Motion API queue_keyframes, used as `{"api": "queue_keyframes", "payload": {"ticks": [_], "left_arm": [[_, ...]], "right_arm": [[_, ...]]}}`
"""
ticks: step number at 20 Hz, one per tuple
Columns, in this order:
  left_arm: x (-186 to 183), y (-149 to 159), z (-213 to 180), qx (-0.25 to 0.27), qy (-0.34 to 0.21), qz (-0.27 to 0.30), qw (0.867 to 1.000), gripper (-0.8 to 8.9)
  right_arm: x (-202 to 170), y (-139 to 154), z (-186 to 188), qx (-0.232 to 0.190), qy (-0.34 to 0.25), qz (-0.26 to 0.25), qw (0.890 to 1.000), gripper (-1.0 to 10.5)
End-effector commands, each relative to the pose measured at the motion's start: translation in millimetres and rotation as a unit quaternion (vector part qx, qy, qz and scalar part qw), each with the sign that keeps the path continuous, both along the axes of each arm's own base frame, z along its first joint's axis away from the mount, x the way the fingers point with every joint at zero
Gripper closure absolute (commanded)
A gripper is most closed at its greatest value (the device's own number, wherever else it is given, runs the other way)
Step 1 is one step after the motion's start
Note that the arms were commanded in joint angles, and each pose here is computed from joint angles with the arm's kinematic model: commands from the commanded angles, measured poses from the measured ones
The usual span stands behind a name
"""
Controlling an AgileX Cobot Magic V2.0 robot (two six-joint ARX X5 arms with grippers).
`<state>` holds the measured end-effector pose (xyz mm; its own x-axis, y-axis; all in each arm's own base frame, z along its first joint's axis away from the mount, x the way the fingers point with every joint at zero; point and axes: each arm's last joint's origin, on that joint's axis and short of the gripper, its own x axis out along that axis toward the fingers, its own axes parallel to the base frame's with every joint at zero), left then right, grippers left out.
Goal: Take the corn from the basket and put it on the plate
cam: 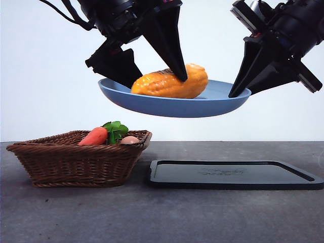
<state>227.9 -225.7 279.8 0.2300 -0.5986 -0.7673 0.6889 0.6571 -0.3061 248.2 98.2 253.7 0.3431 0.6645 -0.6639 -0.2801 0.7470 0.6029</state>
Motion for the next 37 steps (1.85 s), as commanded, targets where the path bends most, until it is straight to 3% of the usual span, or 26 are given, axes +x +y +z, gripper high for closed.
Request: {"api": "queue_keyframes", "payload": {"ticks": [1,6,12,18,26,31,37], "left_arm": [[1,-6,0,0.003,-0.007,-0.010,1.000,4.71],[-2,-4,22,-0.005,-0.013,-0.011,1.000,4.07],[-4,-2,73,-0.022,-0.047,-0.024,0.998,4.08],[-7,1,105,-0.043,-0.071,-0.024,0.996,4.09],[-8,1,109,-0.047,-0.075,-0.024,0.996,4.09],[-8,1,109,-0.046,-0.074,-0.024,0.996,4.09],[-8,1,109,-0.046,-0.074,-0.024,0.996,4.09]], "right_arm": [[4,3,3,0.002,-0.012,0.009,1.000,9.5],[3,2,2,-0.011,-0.012,0.012,1.000,9.5],[4,-2,1,-0.022,-0.017,0.000,1.000,9.5],[22,-27,-6,-0.024,-0.022,-0.048,0.998,9.5],[79,-60,-58,-0.033,0.035,-0.110,0.993,9.5],[104,-60,-79,-0.038,0.064,-0.111,0.991,9.5],[103,-61,-94,-0.053,0.096,-0.099,0.989,9.5]]}}
